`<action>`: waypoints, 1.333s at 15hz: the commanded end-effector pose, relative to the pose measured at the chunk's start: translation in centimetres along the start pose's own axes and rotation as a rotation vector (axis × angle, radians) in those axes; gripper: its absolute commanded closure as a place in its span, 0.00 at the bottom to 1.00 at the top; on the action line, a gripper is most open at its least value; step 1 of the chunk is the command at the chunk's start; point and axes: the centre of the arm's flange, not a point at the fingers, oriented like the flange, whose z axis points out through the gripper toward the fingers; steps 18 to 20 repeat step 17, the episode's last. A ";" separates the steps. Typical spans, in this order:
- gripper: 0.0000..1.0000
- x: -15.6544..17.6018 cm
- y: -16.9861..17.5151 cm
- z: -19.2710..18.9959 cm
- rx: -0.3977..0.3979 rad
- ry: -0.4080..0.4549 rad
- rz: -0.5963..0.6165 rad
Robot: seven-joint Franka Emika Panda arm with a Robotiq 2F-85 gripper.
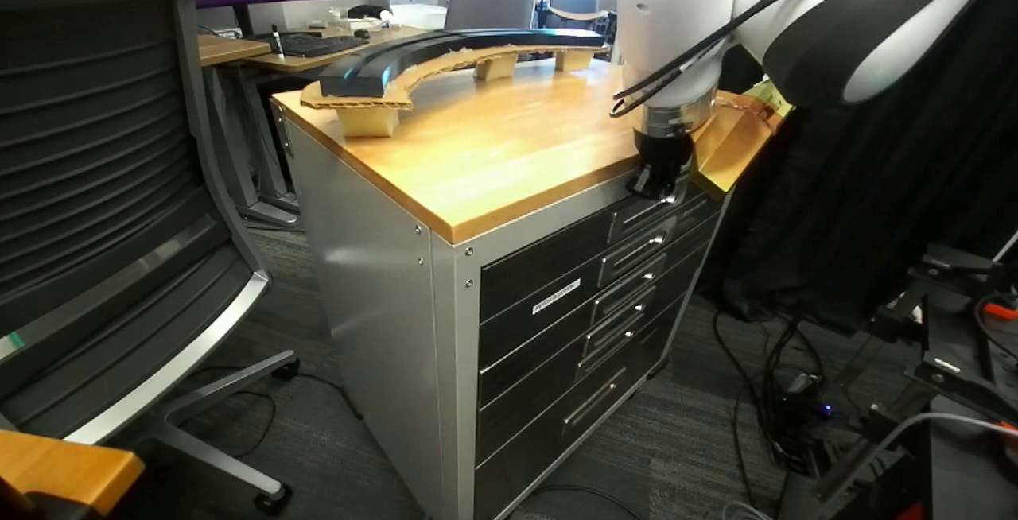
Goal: Put the screwdriver in the drawer then close it
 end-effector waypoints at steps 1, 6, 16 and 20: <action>0.66 0.6 4.3 -3.3 0.059 0.008 0.040; 0.29 1.1 10.9 -9.6 0.215 -0.088 0.042; 0.00 0.2 18.1 -23.3 0.399 -0.153 -0.105; 0.00 0.1 18.4 -23.9 0.402 -0.149 -0.106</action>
